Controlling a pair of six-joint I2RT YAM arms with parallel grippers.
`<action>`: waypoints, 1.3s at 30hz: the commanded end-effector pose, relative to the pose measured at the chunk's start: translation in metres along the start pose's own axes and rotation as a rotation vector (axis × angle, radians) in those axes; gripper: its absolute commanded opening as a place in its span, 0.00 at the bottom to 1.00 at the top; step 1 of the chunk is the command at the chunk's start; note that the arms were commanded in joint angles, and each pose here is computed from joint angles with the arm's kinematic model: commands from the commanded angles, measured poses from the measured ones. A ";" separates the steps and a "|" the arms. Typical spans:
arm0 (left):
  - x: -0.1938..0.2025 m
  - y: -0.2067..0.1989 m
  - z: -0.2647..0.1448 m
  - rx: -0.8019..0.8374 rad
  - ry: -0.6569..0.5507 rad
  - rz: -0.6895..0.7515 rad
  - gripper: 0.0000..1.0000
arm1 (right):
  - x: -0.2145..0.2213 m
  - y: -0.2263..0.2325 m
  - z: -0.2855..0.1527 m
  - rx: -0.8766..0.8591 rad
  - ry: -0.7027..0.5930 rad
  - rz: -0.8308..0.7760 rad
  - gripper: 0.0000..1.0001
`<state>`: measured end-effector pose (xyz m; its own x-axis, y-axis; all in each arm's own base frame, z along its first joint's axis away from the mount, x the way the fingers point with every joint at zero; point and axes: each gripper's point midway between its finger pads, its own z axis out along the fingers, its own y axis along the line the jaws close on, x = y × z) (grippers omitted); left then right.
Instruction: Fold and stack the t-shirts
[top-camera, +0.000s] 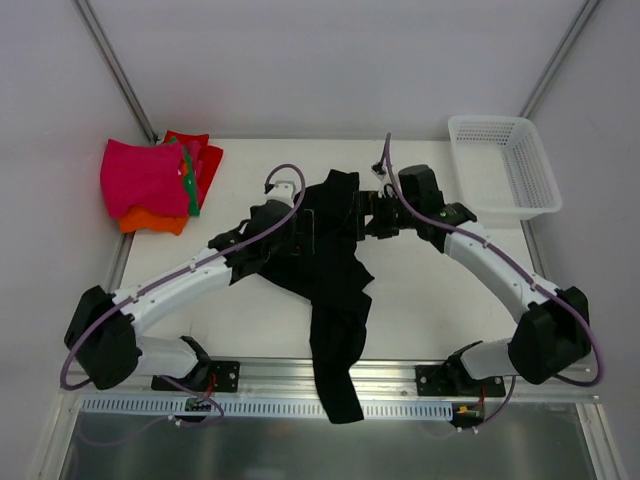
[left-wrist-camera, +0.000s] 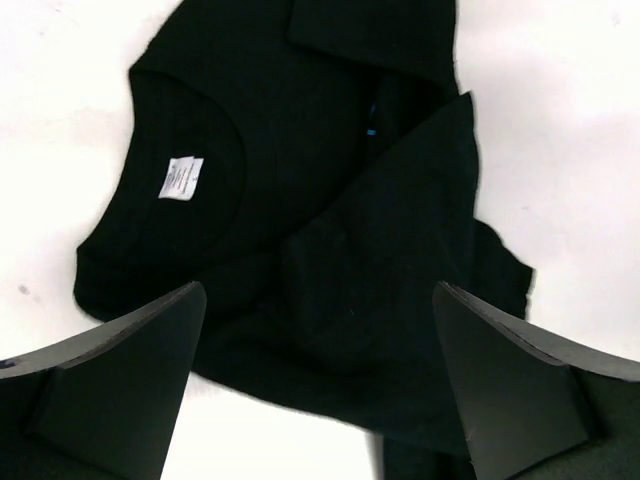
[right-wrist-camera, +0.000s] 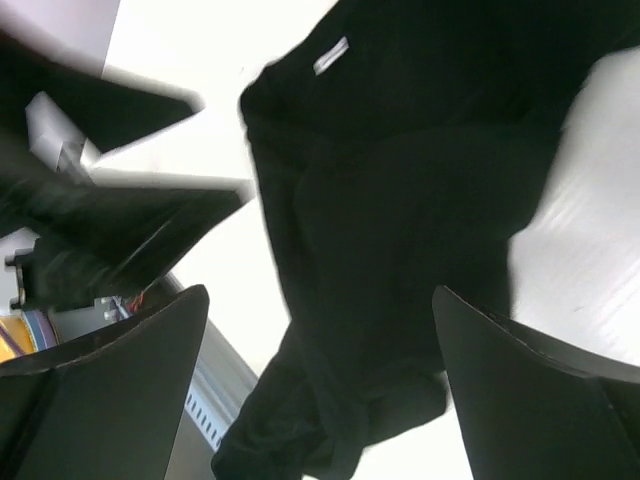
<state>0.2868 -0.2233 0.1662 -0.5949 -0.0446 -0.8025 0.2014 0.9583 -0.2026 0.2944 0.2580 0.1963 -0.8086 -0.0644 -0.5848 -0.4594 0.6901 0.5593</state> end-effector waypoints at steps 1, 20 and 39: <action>0.000 -0.028 0.024 0.171 0.035 0.089 0.96 | 0.022 0.012 0.005 -0.026 -0.067 0.002 1.00; 0.024 -0.024 0.159 0.239 0.284 0.021 0.00 | 0.108 0.027 -0.033 -0.034 -0.130 0.010 0.00; 0.049 0.135 0.141 -0.366 0.389 -0.342 0.00 | 0.114 0.021 -0.042 0.018 -0.130 0.052 0.00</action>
<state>0.4079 -0.1848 0.0202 -0.8488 -0.2018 -0.4887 -0.1001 0.9689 -0.2263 0.1771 0.2372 0.1628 -0.7709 0.0447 -0.6354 -0.4370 0.6886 0.5786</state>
